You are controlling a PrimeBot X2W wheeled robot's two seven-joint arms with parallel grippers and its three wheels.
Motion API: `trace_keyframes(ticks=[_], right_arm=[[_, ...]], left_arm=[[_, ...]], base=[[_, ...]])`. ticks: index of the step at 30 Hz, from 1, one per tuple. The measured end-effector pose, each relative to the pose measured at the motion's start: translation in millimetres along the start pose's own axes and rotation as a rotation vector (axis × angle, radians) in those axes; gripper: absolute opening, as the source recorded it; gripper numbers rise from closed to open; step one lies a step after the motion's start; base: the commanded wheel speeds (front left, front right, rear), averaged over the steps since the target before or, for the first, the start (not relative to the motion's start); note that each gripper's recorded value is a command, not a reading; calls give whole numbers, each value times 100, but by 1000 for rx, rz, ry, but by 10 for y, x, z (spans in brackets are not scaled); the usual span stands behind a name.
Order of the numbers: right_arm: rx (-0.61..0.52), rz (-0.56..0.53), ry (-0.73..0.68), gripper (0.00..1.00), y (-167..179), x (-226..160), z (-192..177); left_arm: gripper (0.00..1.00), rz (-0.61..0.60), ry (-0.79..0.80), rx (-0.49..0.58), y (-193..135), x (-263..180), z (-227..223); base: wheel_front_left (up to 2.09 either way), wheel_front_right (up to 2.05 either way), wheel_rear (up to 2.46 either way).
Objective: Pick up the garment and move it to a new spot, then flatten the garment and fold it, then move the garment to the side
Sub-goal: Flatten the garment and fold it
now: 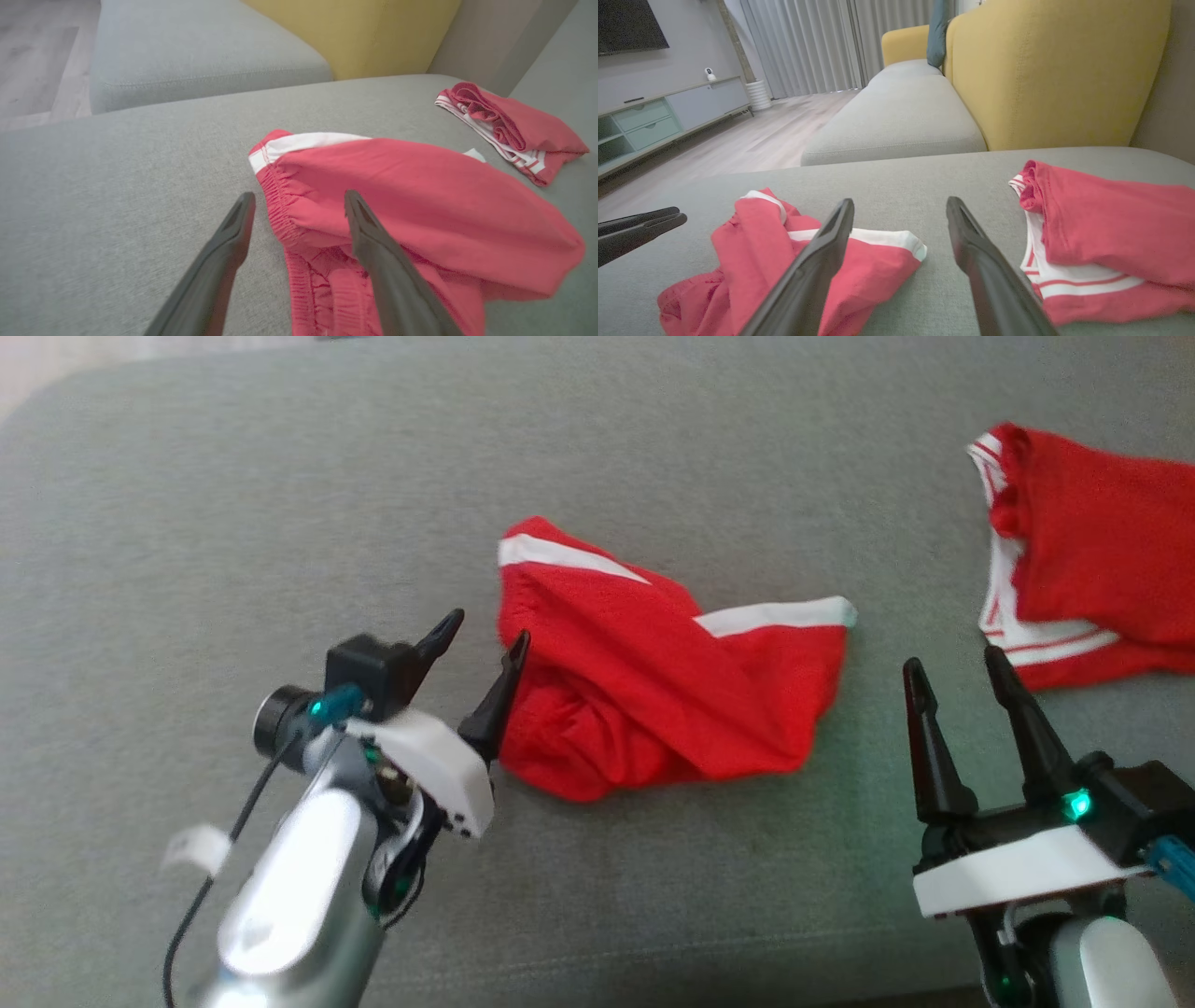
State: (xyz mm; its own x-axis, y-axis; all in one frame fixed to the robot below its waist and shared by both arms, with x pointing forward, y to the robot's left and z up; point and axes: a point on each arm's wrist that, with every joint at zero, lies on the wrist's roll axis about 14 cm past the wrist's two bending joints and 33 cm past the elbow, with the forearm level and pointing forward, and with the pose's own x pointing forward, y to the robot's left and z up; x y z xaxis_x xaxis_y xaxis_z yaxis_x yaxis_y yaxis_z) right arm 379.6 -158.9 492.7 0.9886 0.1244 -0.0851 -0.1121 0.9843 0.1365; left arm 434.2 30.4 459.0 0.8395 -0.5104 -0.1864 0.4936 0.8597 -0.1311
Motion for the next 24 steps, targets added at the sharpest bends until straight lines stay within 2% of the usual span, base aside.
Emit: trace_keyframes(ticks=[6, 7, 8, 13, 20, 24], right_arm=[[11, -52, 30, 100, -157, -44, -117], [16, -58, 32, 100, -176, -50, -124], [18, -63, 35, 100, -192, -58, -137], [25, -73, 36, 100, -221, -74, -156], [36, -66, 28, 100, -208, -45, -139], [46, -52, 27, 100, -167, -12, -140]], left_arm=[[100, -49, 153, -40, -58, 300, -328], [97, -49, 178, -43, -51, 324, -382], [0, -48, 203, -46, -42, 341, -437], [0, -54, 249, -30, -31, 334, -564], [0, -6, 81, 151, 67, 214, -229], [0, 28, 38, 205, 125, 8, -203]], base=[[0, 0, 0], [0, 0, 0], [0, 0, 0], [0, 0, 0], [0, 0, 0], [0, 0, 0]])
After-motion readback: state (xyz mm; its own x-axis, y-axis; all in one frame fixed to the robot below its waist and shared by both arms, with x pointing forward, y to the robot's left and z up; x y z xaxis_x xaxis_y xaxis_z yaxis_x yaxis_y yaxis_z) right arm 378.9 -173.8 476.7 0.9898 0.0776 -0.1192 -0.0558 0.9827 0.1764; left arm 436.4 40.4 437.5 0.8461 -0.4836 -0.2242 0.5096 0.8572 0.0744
